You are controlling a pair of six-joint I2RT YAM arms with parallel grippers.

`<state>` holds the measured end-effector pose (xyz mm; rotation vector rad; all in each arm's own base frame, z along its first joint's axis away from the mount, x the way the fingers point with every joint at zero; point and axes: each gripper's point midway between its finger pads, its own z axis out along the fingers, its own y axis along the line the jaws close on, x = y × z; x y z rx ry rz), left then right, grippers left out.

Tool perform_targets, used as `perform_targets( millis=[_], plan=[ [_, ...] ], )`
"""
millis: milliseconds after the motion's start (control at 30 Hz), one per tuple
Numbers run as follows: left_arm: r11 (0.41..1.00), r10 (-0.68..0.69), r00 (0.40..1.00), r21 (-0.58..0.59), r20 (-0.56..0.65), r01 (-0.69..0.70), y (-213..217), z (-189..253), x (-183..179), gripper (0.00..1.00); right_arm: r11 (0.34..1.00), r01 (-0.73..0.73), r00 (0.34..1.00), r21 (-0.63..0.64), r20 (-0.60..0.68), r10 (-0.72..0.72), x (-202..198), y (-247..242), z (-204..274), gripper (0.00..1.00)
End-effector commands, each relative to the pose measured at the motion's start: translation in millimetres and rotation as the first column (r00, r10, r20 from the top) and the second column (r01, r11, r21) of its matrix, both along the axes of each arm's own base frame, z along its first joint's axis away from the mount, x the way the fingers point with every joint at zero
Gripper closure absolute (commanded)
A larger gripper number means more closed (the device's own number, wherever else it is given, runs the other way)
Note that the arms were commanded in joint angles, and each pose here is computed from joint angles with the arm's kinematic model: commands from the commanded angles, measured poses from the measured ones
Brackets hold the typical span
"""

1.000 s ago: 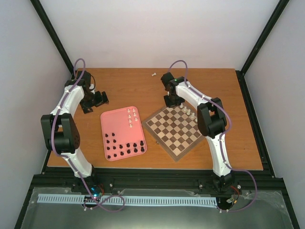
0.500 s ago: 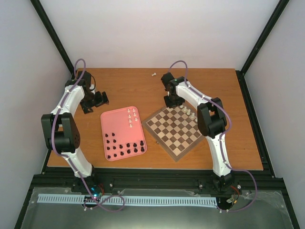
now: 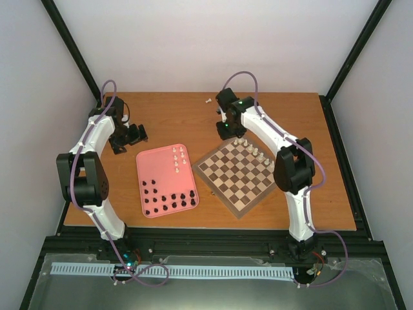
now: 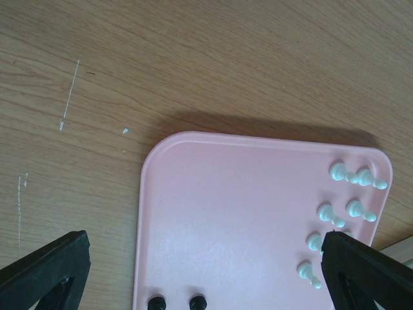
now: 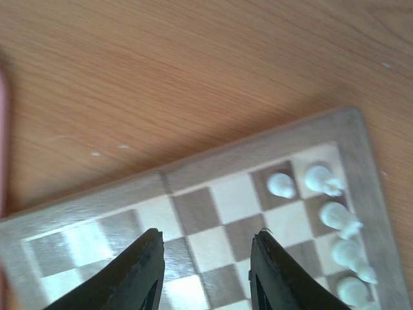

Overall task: Set up the chess pieces on the board
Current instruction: Place the chess piece on the chessboard.

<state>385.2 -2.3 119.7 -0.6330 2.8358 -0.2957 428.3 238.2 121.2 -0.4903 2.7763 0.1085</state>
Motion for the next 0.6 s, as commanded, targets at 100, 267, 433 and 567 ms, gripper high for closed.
perform_targets(
  millis=[100,267,433,567],
  plan=[
    [1.000,0.000,0.999,-0.006,0.039,0.000,-1.0,9.2,14.4,0.00,0.980,-0.175,0.984,0.090,-0.017,0.177,-29.5,81.0,12.0,0.62],
    [1.000,0.003,0.999,-0.004,0.045,-0.003,-0.9,11.5,13.1,0.00,0.943,-0.300,0.951,0.142,-0.029,0.307,-56.4,142.7,-0.2,0.62],
    [1.000,0.006,0.999,-0.007,0.043,-0.005,-1.7,10.2,9.0,0.00,0.886,-0.423,0.899,0.192,-0.031,0.436,-79.1,183.2,-10.9,0.63],
    [1.000,0.006,0.999,-0.006,0.045,-0.005,-1.8,10.8,4.4,0.00,0.852,-0.477,0.868,0.215,-0.040,0.495,-96.2,201.1,-18.4,0.63]
  ],
)
